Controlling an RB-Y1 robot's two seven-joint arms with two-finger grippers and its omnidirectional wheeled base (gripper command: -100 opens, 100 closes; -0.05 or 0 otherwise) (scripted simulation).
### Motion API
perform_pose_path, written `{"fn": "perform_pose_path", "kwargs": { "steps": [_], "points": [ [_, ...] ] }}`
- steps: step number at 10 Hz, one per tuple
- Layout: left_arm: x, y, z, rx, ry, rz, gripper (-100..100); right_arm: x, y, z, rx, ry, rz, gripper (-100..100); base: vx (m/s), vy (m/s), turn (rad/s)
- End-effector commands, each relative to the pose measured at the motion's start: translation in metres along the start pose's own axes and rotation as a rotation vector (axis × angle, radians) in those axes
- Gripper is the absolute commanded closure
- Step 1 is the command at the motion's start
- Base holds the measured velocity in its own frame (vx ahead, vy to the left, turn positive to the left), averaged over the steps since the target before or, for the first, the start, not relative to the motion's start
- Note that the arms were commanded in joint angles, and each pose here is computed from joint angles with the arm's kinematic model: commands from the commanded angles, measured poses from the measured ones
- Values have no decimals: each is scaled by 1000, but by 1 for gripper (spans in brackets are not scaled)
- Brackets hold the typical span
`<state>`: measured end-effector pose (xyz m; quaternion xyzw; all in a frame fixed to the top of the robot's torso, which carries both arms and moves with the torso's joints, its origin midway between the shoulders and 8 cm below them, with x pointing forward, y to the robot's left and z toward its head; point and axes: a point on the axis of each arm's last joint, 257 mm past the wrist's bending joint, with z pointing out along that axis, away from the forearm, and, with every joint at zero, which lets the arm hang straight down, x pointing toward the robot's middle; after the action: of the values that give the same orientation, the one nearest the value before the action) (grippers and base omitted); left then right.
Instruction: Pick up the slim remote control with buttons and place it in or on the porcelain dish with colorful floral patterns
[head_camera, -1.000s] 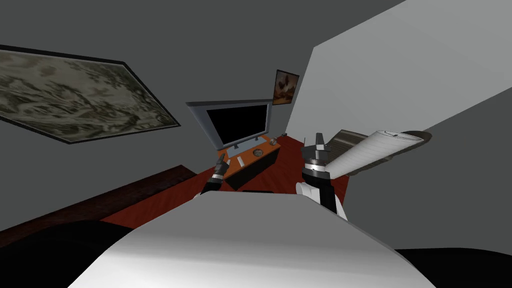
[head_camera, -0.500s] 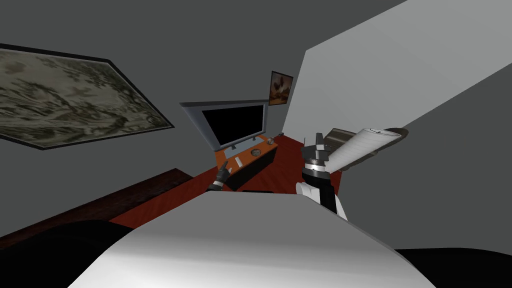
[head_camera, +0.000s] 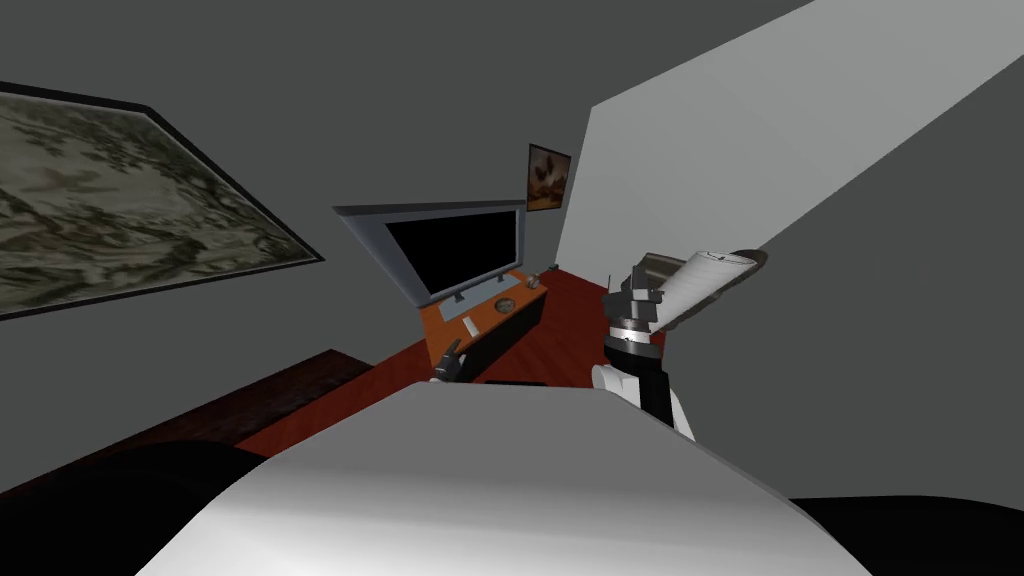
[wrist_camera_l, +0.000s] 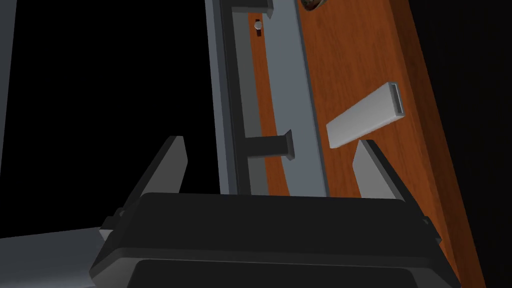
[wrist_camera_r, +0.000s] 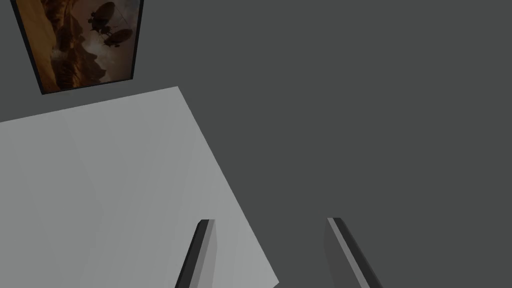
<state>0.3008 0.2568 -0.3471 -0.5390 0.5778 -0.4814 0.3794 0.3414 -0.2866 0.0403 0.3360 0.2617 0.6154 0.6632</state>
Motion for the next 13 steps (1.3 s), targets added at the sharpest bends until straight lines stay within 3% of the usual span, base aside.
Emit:
{"fn": "perform_pose_path", "kwargs": {
  "steps": [1, 3, 4, 5, 6, 9, 11, 12, 13],
  "points": [
    [-2, 21, -9, -50, 5, -5, -100, 0, 0, 0, 0, 0, 0, 0, 14, -18, -88],
    [-2, 87, -41, -212, 32, -23, -100, 0, 0, 0, 0, 0, 0, 0, 37, -35, -242],
    [-2, 92, -43, -223, 31, -22, -100, 0, 0, 0, 0, 0, 0, 0, 45, -34, -119],
    [1, 118, -60, -291, 47, -34, -100, 0, 0, 0, 0, 0, 0, 0, 57, -40, -211],
    [-5, 126, -65, -312, 41, -27, -100, 0, 0, 0, 0, 0, 0, 0, 50, -24, -112],
    [-18, 204, -133, -536, 59, -34, -100, 0, 0, 0, 0, 0, 0, 0, 102, -42, -280],
    [-17, 213, -141, -560, 62, -33, -100, 0, 0, 0, 0, 0, 0, 0, 72, -30, -68],
    [-19, 230, -162, -619, 75, -34, -100, 0, 0, 0, 0, 0, 0, 0, 75, -32, -237],
    [-24, 236, -168, -636, 66, -30, -100, 0, 0, 0, 0, 0, 0, 0, 75, -24, -135]
  ]
}}
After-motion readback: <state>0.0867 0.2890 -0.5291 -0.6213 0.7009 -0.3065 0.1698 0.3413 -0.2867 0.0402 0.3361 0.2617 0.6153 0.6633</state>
